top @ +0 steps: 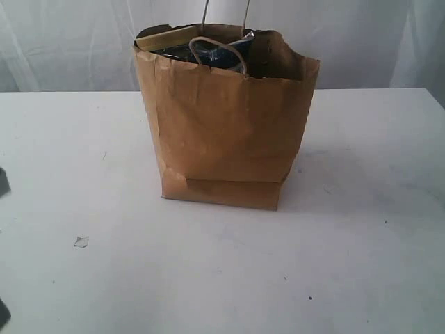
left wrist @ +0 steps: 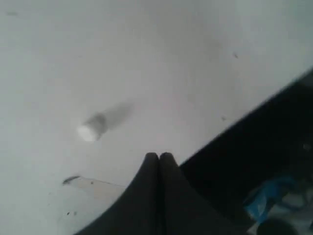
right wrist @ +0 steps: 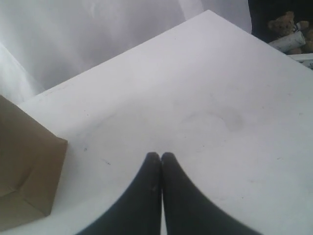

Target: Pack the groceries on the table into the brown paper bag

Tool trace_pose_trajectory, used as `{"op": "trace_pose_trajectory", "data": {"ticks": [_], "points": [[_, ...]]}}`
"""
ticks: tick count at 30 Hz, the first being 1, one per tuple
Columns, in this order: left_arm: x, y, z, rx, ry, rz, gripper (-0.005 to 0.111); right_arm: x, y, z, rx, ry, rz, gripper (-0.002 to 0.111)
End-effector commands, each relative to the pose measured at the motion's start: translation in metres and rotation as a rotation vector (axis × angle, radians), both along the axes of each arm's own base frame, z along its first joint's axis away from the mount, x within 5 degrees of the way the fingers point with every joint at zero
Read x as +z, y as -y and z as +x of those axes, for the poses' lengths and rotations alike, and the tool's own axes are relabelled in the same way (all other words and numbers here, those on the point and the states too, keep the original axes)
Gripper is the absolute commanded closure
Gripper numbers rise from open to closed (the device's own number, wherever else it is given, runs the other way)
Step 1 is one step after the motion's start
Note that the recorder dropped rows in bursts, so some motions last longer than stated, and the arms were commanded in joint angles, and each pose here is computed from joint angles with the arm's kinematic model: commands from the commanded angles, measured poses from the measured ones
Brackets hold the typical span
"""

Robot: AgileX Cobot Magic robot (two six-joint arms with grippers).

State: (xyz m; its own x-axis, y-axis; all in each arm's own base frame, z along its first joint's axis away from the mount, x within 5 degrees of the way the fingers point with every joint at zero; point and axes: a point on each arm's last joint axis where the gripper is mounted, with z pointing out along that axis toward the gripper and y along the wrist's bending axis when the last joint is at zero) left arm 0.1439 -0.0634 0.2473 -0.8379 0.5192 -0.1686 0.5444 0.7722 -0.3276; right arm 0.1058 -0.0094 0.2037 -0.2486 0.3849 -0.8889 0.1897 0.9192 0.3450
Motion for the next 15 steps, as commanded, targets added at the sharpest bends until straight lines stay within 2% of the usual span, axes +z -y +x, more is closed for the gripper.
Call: {"op": "trace_pose_trajectory", "data": {"ticks": [1, 5, 8, 11, 15], "points": [[-0.020, 0.018, -0.035, -0.470, 0.038, -0.059, 0.107, 0.003, 0.000, 0.001, -0.002, 0.051, 0.004, 0.108], [-0.032, 0.015, -0.037, -0.484, 0.066, -0.032, 0.106, 0.003, 0.000, 0.001, -0.002, 0.051, 0.004, 0.108], [-0.034, 0.011, -0.037, -0.511, 0.058, 0.012, 0.093, 0.003, 0.000, 0.001, -0.002, 0.049, 0.004, 0.108], [-0.034, 0.011, -0.035, -0.508, 0.079, 0.022, 0.068, 0.003, 0.000, 0.001, -0.003, 0.045, 0.004, 0.108], [-0.035, 0.012, -0.030, -0.492, 0.139, 0.029, 0.025, 0.002, 0.000, 0.001, -0.004, 0.034, 0.005, 0.108]]}}
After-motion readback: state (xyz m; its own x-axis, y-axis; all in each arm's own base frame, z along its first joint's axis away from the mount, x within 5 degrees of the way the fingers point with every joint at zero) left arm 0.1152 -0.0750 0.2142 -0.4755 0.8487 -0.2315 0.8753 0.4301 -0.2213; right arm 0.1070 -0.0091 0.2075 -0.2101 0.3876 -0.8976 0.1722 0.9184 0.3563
